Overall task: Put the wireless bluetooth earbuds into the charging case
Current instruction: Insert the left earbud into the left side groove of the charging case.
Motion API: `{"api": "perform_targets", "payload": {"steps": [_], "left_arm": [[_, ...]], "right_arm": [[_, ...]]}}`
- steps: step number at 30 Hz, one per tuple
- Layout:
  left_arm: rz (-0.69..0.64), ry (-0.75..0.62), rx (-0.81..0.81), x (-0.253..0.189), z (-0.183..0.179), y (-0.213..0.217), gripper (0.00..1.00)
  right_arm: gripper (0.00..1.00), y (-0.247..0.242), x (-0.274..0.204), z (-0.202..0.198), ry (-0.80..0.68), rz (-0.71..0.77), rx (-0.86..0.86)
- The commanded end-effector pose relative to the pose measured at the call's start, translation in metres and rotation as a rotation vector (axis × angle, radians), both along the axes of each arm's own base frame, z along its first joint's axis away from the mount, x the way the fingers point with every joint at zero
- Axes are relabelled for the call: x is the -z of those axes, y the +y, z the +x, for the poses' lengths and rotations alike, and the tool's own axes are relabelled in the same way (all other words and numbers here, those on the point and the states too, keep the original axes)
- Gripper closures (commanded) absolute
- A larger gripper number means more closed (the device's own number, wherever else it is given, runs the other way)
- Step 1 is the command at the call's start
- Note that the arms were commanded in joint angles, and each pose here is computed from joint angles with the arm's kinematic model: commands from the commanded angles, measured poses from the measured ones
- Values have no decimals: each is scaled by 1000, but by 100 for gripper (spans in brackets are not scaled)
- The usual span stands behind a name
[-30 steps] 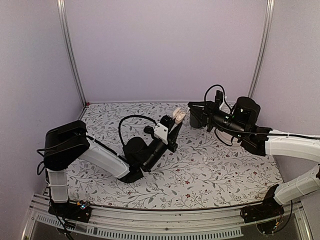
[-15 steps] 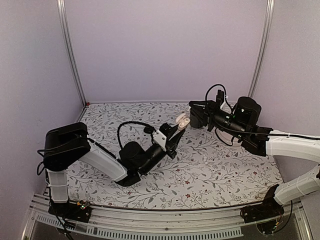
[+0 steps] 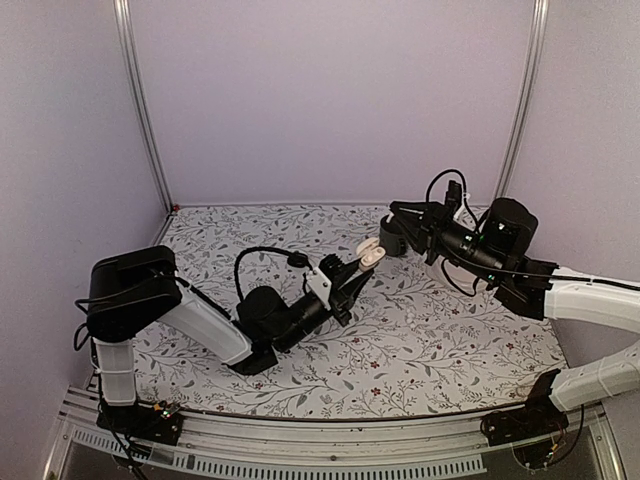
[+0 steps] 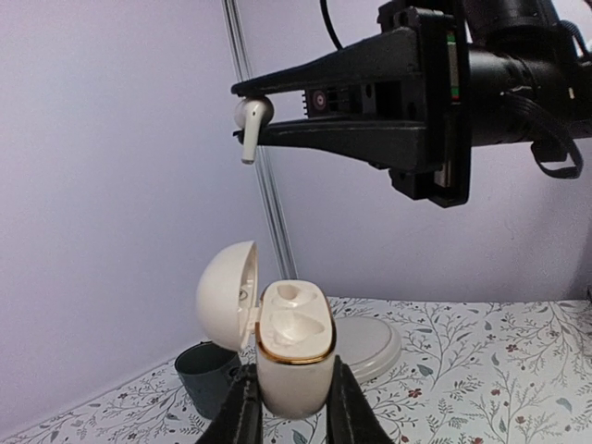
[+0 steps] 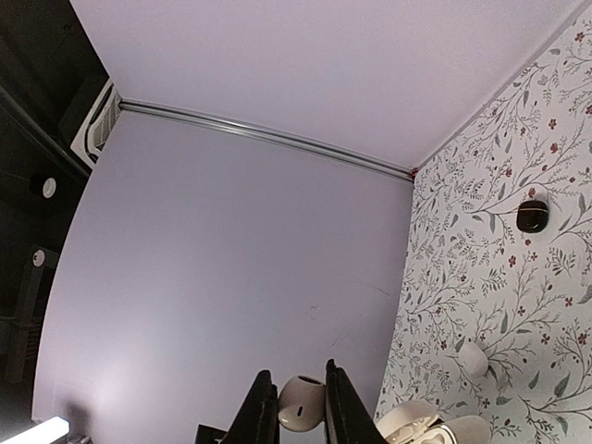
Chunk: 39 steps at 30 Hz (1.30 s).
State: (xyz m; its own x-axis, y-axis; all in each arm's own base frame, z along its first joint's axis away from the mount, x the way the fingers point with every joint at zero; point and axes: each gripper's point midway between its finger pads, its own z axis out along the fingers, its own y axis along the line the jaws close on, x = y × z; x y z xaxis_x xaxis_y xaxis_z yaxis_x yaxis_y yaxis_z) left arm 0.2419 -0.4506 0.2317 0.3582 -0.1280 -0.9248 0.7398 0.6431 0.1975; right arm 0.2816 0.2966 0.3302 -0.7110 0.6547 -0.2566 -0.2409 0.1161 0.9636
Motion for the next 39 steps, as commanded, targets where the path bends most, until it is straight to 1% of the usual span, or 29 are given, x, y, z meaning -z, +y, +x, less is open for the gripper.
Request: {"api": "perform_targets", "payload": {"steps": [1,15,39], "left_arm": [[-168,-70,17,-43,-7,19,100],[-182,-60,33,-44,-3,24,100],[-189,-114,38,-61,5,20,100]], "right_arm": [[83,-3,4,-3,9,-3,8],[83,-6,6,-6,14,-7,5],[84,13,28,-12,76,-24,-61]]}}
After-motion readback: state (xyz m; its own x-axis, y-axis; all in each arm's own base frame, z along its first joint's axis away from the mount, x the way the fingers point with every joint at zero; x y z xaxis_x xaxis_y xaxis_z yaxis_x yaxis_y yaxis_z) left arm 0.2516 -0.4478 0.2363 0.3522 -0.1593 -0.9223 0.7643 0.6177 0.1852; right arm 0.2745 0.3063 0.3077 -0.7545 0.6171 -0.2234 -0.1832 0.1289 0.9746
